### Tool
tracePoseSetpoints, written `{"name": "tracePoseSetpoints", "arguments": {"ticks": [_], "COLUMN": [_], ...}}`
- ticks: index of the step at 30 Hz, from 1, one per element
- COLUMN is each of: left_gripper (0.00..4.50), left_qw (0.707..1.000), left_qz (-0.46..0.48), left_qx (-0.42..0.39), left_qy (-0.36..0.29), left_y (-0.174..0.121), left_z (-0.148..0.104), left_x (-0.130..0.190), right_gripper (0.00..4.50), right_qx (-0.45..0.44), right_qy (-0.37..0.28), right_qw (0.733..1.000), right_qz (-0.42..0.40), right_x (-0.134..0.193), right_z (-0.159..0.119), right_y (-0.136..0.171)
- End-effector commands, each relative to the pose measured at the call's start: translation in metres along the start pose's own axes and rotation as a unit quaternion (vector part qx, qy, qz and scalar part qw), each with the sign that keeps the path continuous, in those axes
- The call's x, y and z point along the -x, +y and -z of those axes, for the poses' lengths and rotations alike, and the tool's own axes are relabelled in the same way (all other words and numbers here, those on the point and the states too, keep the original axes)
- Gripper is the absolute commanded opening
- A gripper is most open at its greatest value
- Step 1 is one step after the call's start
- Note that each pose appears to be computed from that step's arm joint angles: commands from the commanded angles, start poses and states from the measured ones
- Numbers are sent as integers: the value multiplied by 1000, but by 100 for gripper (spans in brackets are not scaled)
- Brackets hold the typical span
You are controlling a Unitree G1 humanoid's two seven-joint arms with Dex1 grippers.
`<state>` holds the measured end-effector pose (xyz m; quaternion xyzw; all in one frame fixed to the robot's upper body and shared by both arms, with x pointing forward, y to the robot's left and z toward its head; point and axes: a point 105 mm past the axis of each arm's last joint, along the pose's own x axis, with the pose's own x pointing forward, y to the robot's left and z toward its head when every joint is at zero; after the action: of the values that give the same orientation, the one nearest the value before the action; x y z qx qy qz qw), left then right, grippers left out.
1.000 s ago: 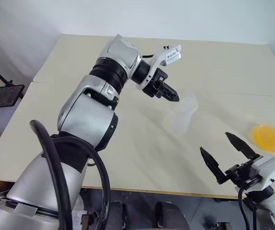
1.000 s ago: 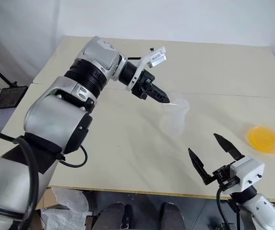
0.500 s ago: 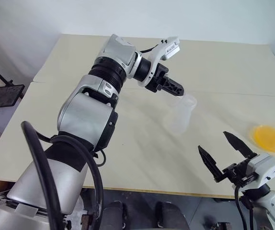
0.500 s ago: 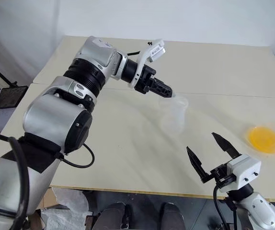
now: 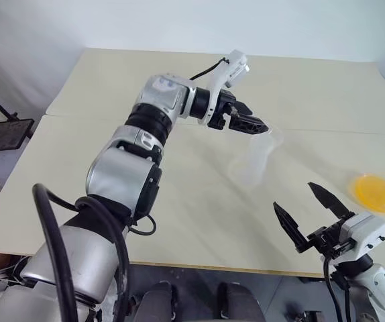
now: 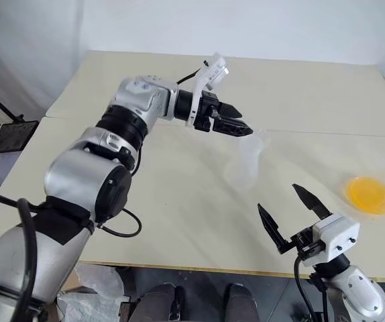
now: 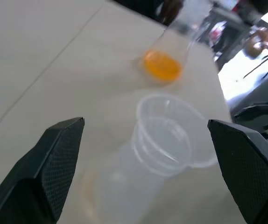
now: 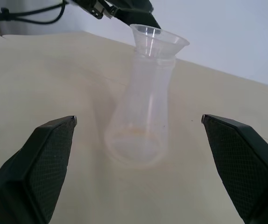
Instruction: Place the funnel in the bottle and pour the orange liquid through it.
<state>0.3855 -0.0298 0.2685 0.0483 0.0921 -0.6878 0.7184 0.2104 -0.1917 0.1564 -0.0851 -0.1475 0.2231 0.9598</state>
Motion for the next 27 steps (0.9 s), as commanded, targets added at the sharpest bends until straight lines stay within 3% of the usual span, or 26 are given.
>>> {"name": "tracePoseSetpoints", "arguments": {"ticks": [1,8,11,16,27], "left_gripper": [449,449,449,449,449], "left_qw": [987,978,966,966,977], "left_qz": [48,7,-35,-86,-93], "left_qx": [-100,-155,-204,-195,-141], "left_qy": [-115,-141,-154,-146,-129], "left_y": [-10,-2,-6,-15,-39], "left_z": [-25,20,46,81,113], "left_x": [27,97,125,140,144], "right_gripper": [450,450,450,450,450], "right_qx": [11,15,44,93,104], "right_qy": [-18,-24,-34,-27,9], "right_qw": [1000,997,988,963,907], "right_qz": [7,70,147,252,407], "right_x": [1,13,31,74,157], "right_z": [-12,-20,-28,-38,-34], "right_y": [1,-21,-48,-74,-79]}}
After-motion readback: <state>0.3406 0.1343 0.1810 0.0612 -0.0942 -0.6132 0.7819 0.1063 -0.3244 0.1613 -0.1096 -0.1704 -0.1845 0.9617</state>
